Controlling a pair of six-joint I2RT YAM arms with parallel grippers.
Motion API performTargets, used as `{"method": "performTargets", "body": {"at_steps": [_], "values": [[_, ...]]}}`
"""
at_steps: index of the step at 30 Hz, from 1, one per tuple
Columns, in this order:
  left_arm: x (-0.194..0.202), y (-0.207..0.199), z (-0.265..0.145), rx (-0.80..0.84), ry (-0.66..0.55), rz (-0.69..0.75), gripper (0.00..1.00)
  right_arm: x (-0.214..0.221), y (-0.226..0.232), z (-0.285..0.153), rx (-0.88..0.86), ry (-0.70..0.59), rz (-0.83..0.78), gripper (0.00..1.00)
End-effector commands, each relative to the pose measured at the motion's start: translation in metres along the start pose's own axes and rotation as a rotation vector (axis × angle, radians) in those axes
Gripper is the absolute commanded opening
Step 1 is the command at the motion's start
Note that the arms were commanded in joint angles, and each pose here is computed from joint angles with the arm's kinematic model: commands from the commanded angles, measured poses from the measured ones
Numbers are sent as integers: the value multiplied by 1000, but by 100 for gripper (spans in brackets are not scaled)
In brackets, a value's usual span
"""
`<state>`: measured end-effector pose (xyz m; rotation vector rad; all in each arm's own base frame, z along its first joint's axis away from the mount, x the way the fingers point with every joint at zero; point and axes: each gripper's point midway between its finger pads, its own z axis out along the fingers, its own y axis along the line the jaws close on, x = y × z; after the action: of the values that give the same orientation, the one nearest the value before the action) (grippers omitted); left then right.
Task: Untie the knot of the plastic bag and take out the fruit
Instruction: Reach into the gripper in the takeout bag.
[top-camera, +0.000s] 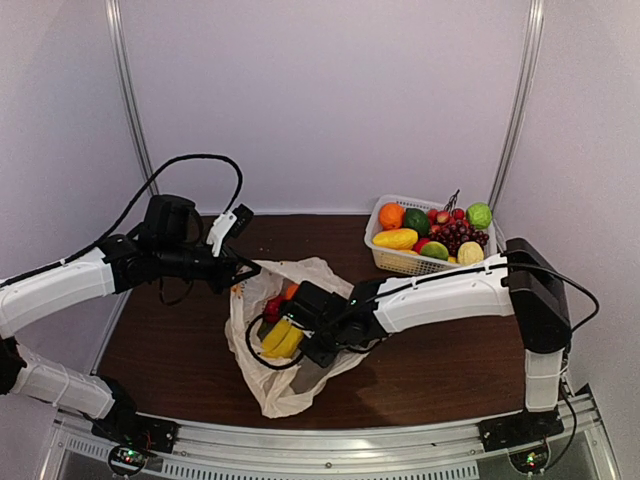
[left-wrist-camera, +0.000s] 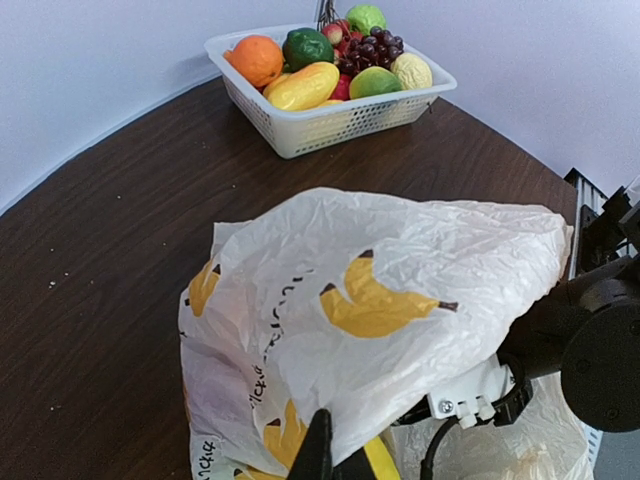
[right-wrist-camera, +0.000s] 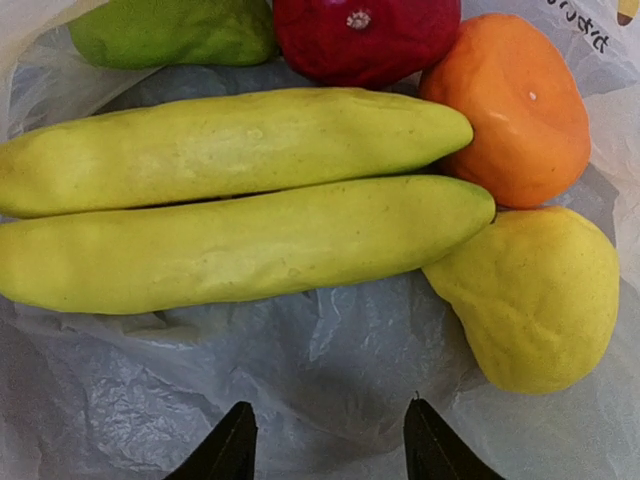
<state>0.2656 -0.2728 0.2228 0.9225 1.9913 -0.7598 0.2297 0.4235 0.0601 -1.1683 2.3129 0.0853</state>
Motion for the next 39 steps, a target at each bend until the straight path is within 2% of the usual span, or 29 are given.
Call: {"method": "performTargets", "body": {"at_steps": [1,13,24,31,39], "values": [[-8,-2,0,16,-20,4,0,-31,-21,-6,71,-81,106,54],[-7,-4,1,32,-16,-1,0,-55,-83,-6,235,-185,253,65],[-4,-6,6,57,-1,-13,0,-89,-113,17,193,-308,372,71],[-3,-7,6,62,1,-16,0,-89,-129,49,219,-281,378,72],[-1,-8,9,77,11,-21,0,-97,-131,86,175,-271,368,80]]}}
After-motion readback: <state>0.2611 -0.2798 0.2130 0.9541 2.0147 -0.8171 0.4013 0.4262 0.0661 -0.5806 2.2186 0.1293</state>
